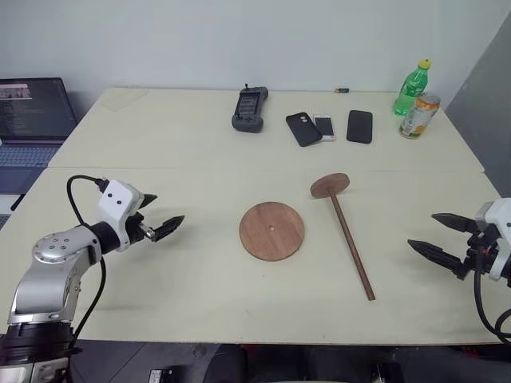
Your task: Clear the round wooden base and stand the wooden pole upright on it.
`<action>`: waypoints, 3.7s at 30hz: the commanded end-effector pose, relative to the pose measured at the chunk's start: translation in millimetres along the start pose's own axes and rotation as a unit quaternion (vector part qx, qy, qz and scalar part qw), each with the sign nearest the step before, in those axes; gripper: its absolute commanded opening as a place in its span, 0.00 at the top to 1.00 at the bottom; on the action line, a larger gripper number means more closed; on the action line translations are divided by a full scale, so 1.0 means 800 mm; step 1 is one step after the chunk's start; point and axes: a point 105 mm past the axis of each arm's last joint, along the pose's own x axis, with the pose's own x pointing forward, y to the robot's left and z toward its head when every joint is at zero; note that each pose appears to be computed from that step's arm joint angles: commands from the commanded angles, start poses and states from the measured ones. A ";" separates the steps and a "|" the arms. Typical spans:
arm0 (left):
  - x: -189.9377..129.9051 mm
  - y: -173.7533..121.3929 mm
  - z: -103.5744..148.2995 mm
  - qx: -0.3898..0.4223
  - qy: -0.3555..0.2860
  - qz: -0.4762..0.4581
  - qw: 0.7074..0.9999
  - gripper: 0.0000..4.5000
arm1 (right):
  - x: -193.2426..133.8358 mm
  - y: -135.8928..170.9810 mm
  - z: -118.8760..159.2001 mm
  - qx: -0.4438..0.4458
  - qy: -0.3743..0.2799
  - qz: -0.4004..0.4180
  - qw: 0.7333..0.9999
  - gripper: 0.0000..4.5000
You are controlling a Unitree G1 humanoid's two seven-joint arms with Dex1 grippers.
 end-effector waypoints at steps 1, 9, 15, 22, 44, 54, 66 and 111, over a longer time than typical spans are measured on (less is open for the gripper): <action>-0.004 0.004 0.013 0.015 -0.018 0.002 1.000 0.00 | -0.003 -0.002 0.016 -0.027 -0.015 -0.004 1.000 0.00; -0.005 0.005 0.023 0.022 -0.038 0.001 0.999 0.00 | -0.001 0.000 0.015 -0.026 -0.014 -0.001 1.000 0.00; -0.009 0.015 0.038 0.016 -0.070 0.006 0.997 0.00 | -0.003 0.003 0.016 -0.025 -0.014 0.002 1.000 0.00; -0.015 -0.007 0.038 0.028 -0.053 -0.064 0.996 0.00 | -0.003 0.007 0.018 -0.022 -0.011 0.014 1.000 0.00; -0.006 -0.140 0.107 0.108 -0.085 -0.365 0.921 0.00 | 0.065 0.081 0.064 0.077 0.024 0.051 0.995 0.00; 0.003 -0.158 0.109 0.147 -0.090 -0.396 0.902 0.00 | 0.128 0.074 0.071 0.121 0.088 -0.001 0.989 0.00; 0.007 -0.181 0.120 0.173 -0.119 -0.399 0.893 0.00 | 0.174 0.052 0.076 0.125 0.218 -0.028 0.968 0.00; -0.006 -0.098 0.077 0.135 -0.071 -0.252 0.956 0.00 | 0.173 0.090 0.214 0.195 -0.071 0.044 0.977 0.94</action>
